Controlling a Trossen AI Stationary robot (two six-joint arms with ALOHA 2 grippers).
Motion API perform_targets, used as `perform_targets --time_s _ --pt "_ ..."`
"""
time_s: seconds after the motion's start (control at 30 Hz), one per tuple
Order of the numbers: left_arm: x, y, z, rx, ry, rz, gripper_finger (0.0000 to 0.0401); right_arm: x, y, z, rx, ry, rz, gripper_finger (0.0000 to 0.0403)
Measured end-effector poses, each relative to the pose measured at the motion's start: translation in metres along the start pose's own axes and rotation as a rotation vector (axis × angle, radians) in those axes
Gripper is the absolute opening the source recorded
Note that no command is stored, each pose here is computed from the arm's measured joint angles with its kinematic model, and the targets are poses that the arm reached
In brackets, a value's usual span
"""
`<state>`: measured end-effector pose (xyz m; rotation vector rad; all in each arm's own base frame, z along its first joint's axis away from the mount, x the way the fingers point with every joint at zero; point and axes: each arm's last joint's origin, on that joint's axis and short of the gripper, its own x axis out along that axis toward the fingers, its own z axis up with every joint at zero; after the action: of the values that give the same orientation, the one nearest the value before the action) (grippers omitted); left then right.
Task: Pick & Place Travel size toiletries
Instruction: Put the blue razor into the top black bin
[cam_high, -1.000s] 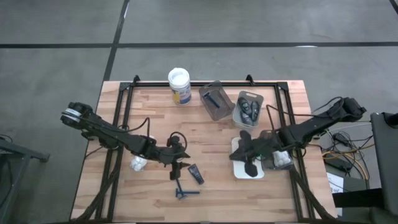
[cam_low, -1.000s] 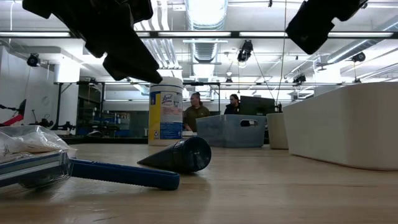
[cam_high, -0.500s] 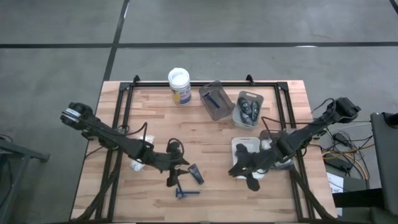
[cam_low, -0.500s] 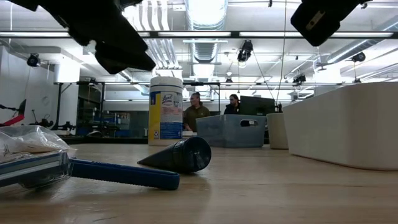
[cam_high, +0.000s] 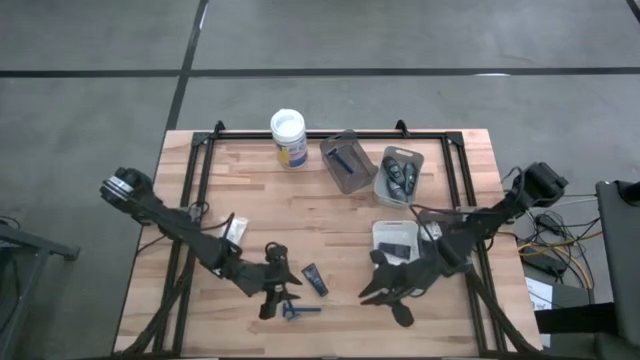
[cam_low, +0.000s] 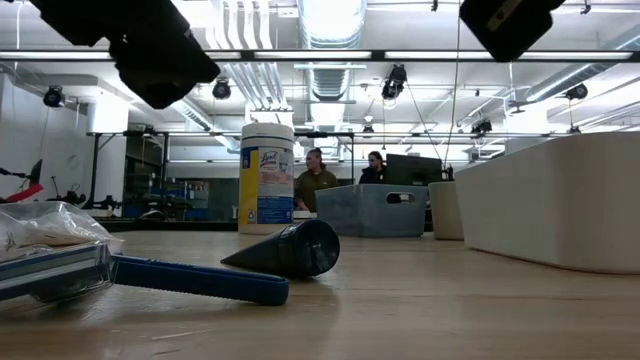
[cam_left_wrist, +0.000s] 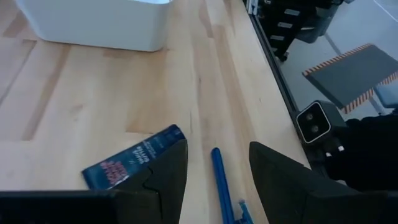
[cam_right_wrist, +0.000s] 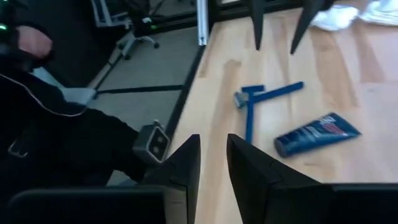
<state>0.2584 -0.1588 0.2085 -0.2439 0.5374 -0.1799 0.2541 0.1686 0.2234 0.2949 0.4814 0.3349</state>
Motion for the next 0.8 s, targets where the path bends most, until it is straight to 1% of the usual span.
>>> perform_targets --time_s 0.27,0.37,0.5,0.8 --pt "0.023 -0.006 -0.022 0.004 0.05 -0.004 0.0177 0.007 0.019 0.005 0.021 -0.105 0.098 0.0091" --pt "0.028 -0.007 -0.028 -0.013 0.076 -0.001 0.0177 0.012 0.025 0.007 0.018 -0.112 0.111 0.0091" --pt "0.036 -0.012 -0.033 -0.01 0.094 -0.003 0.0177 0.019 0.032 0.008 0.012 -0.106 0.121 0.008" --pt "0.068 -0.023 -0.048 0.011 0.146 0.004 0.0177 0.042 0.047 0.011 -0.011 -0.087 0.135 0.0048"
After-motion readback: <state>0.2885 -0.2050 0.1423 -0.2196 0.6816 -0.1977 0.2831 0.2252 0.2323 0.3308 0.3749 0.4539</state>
